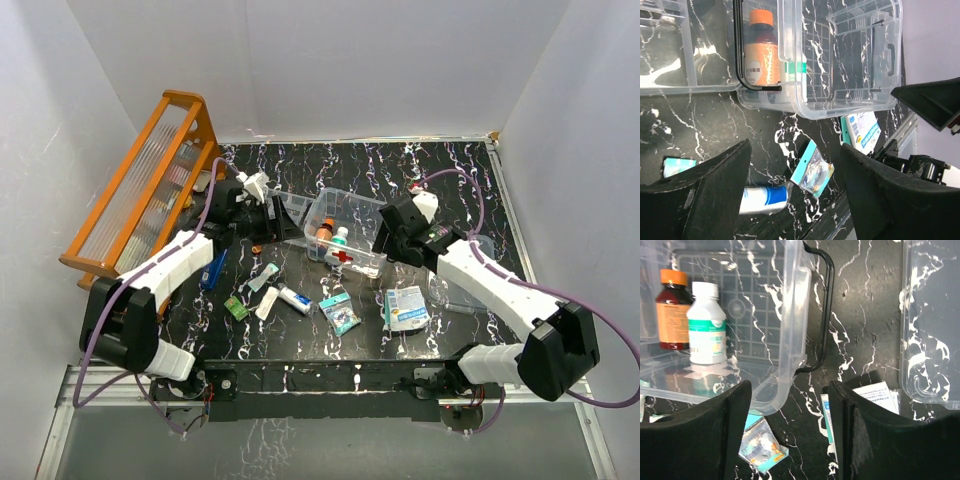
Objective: Organize the medicine kit
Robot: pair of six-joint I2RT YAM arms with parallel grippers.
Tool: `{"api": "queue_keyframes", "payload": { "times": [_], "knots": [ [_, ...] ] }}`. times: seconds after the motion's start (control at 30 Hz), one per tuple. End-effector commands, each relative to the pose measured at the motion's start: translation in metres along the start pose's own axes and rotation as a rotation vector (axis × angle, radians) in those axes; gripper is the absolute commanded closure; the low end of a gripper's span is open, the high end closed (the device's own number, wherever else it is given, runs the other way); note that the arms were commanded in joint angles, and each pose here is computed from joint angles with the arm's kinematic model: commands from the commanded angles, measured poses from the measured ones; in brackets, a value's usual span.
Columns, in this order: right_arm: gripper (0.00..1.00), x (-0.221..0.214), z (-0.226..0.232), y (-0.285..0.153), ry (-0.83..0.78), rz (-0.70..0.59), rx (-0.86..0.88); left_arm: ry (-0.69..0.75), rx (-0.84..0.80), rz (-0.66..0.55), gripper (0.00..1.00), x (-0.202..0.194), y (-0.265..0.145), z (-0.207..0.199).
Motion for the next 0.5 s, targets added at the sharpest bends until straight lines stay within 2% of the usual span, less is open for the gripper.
{"api": "queue_keyframes", "payload": {
  "times": [0.0, 0.47],
  "knots": [
    [0.43, 0.006, -0.004, 0.005, 0.016, -0.039, 0.006, -0.041, -0.118, -0.018, 0.32, 0.020, 0.007, -0.022],
    [0.80, 0.042, 0.000, 0.038, -0.012, -0.141, -0.006, -0.097, -0.171, 0.031, 0.53, 0.020, 0.034, -0.025]
  ]
}}
Point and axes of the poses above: each gripper's point midway between its finger pads, its own y axis out along the fingers, its own z axis along the line the jaws close on, x = y × z, the point moved 3 cm from there along -y, back along the fingers, and after that the axes turned 8 degrees about y, right-handed, at the moved point
